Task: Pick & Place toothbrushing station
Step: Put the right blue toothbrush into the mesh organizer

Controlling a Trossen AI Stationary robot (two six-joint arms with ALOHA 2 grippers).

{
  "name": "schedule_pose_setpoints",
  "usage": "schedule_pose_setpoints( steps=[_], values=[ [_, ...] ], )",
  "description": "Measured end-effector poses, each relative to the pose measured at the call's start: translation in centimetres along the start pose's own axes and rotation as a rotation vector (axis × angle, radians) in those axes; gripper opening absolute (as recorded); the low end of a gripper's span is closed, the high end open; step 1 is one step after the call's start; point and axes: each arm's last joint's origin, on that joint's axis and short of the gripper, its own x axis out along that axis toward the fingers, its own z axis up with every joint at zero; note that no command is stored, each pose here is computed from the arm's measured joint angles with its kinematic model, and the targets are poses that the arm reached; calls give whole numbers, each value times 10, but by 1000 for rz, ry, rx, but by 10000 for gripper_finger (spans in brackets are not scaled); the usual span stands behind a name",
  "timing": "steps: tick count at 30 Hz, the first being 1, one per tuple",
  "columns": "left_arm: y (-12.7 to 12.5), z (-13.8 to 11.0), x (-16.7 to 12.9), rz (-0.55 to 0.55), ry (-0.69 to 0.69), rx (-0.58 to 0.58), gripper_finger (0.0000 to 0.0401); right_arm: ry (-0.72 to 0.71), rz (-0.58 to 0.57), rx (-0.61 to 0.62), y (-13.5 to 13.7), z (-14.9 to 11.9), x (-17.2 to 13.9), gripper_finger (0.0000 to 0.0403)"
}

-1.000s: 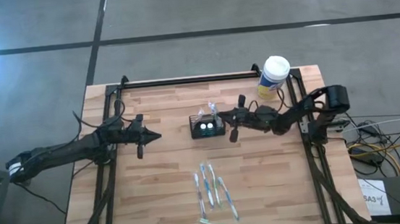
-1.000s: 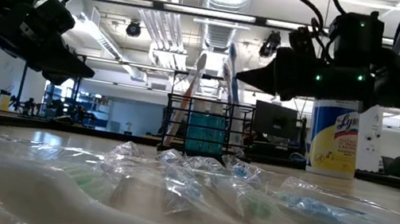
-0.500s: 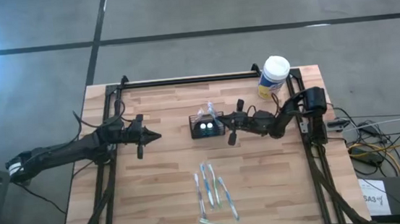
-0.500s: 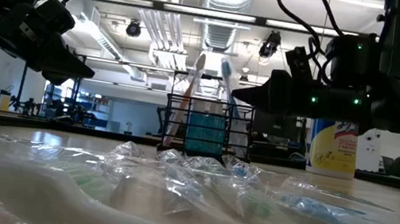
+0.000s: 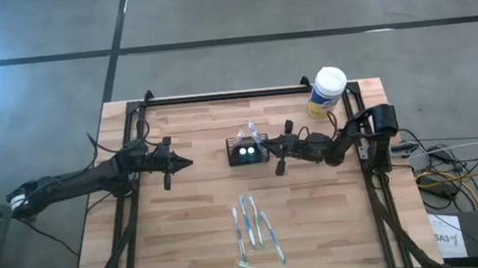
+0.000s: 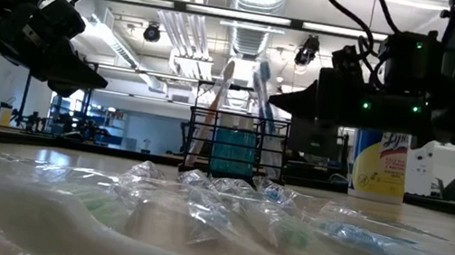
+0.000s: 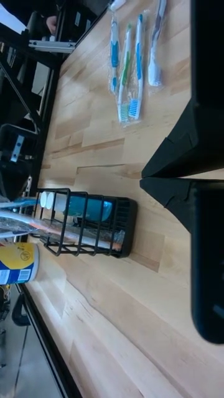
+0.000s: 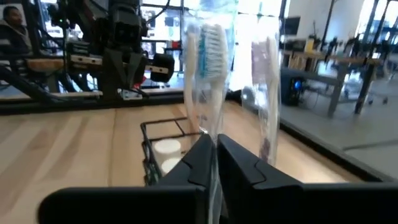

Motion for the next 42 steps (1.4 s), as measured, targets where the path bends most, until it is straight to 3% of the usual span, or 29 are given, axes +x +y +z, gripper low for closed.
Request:
schedule_pose_setpoints(
  steps=[10, 16, 24, 29, 34, 42],
  values=[
    [0, 0, 0, 0, 1, -3, 10, 20, -6, 68, -3, 4, -12, 127],
    [0, 0, 0, -1, 2, -4, 10, -27, 0, 88, -2, 18, -16, 157],
    [0, 0, 0, -1, 2, 21, 10, 95, 101, 32, 23, 52, -19, 149],
    [0, 0, 0, -1, 3, 37, 10, 344, 193, 6, 53, 84, -23, 132],
    [0, 0, 0, -2, 3, 49, 10, 557, 173, 31, 83, 113, -31, 118],
    [0, 0, 0, -3, -2, 52, 10, 724, 94, 261, 121, 131, -31, 107]
  ],
)
